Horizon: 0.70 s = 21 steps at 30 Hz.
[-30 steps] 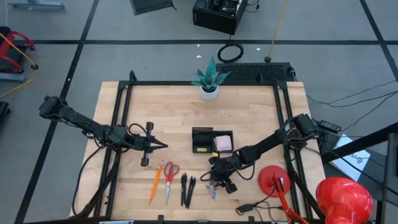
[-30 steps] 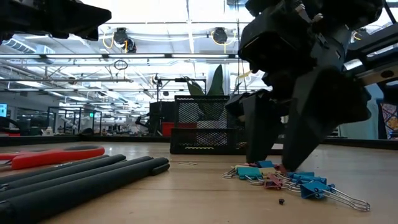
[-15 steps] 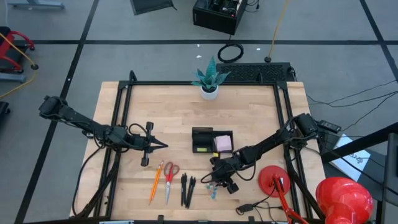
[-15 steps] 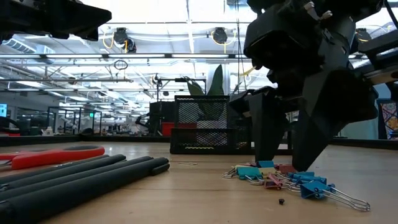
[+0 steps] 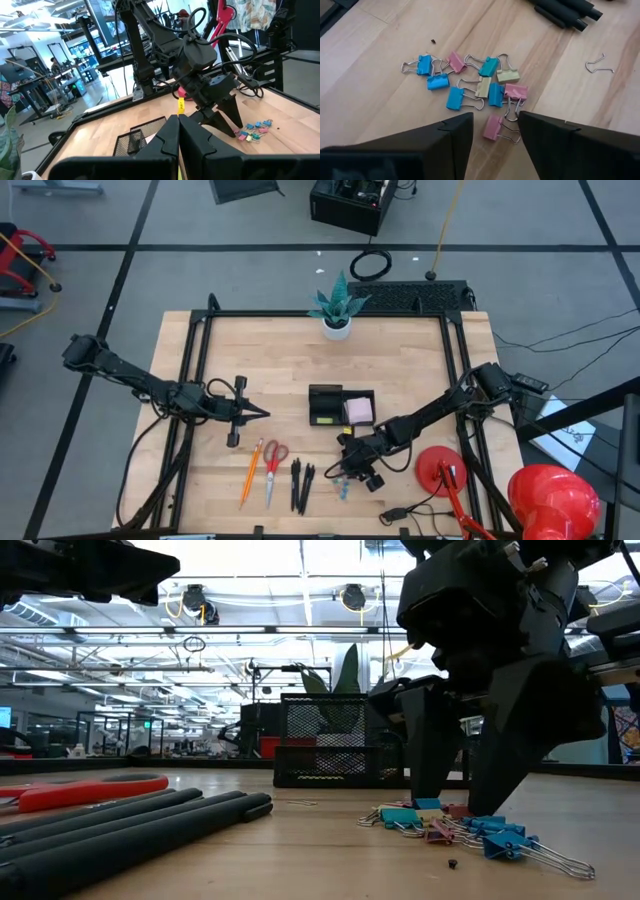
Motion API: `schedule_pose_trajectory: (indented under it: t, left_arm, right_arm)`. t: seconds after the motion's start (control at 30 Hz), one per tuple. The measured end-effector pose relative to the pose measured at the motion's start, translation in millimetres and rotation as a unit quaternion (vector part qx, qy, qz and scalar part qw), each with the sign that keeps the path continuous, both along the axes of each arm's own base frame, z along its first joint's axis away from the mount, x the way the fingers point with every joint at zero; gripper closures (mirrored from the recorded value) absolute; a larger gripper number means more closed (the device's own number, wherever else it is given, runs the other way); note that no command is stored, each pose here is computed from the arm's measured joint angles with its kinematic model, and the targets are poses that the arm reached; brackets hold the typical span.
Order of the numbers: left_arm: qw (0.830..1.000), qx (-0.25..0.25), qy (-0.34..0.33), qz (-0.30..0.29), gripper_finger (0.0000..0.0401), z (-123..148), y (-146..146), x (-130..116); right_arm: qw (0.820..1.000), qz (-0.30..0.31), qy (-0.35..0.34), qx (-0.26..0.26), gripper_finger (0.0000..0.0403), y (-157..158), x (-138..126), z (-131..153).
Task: Pick and place office supplies into organizer
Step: Put the pink binder clip into the black desk organizer
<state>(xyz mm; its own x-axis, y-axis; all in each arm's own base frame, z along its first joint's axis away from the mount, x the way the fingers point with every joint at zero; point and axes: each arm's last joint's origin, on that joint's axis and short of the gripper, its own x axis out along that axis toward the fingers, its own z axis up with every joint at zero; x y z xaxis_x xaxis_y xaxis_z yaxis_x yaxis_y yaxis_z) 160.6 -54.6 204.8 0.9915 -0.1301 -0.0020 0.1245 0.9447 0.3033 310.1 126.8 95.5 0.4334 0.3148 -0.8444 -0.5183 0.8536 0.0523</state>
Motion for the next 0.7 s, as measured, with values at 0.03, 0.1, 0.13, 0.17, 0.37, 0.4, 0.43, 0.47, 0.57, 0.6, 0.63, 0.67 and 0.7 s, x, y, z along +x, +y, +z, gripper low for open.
schedule_pose_trajectory:
  t: [0.03,0.1,0.13,0.17,0.37,0.4,0.43,0.47,0.57,0.6,0.63,0.67,0.7]
  left_arm:
    - [1.000,0.000,0.000,0.000,0.0384,0.0,0.0,0.0]
    - [1.000,0.000,0.000,0.000,0.0384,0.0,0.0,0.0]
    - [1.000,0.000,0.000,0.000,0.0384,0.0,0.0,0.0]
    - [1.000,0.000,0.000,0.000,0.0384,0.0,0.0,0.0]
    - [1.000,0.000,0.000,0.000,0.0384,0.0,0.0,0.0]
    - [1.000,0.000,0.000,0.000,0.0384,0.0,0.0,0.0]
    - [1.000,0.000,0.000,0.000,0.0384,0.0,0.0,0.0]
    - [1.000,0.000,0.000,0.000,0.0384,0.0,0.0,0.0]
    - [1.000,-0.001,0.000,0.000,0.0384,0.0,0.0,0.0]
    - [1.000,-0.001,0.000,0.000,0.0384,0.0,0.0,0.0]
    - [1.000,-0.001,0.000,0.000,0.0384,0.0,0.0,0.0]
    - [1.000,-0.001,0.000,0.000,0.0384,0.0,0.0,0.0]
    - [1.000,-0.001,0.000,0.000,0.0384,0.0,0.0,0.0]
  right_arm:
    - [1.000,0.000,0.002,-0.002,0.0263,-0.2,-0.3,-0.3]
    - [1.000,0.000,0.004,-0.004,0.0277,-0.5,-0.6,-0.6]
    - [1.000,0.000,0.004,-0.004,0.0285,-0.6,-0.7,-0.7]
    - [1.000,0.000,0.005,-0.004,0.0294,-0.8,-0.7,-0.7]
    - [1.000,0.004,0.010,-0.009,0.0339,-1.6,-1.8,-1.5]
    - [1.000,0.005,0.010,-0.010,0.0345,-1.7,-1.9,-1.6]
    - [1.000,0.006,0.010,-0.011,0.0350,-1.7,-1.9,-1.5]
    - [1.000,0.007,0.010,-0.011,0.0355,-1.7,-2.0,-1.5]
    - [1.000,0.009,0.005,-0.011,0.0364,-1.8,-2.1,1.2]
    - [1.000,0.009,0.002,-0.011,0.0366,-1.8,-2.0,3.5]
    - [1.000,0.009,-0.003,-0.010,0.0367,-1.9,-2.2,6.9]
    - [1.000,0.009,-0.010,-0.007,0.0367,-1.9,-2.2,11.1]
    - [1.000,0.010,-0.016,-0.006,0.0367,-2.0,-2.5,15.7]
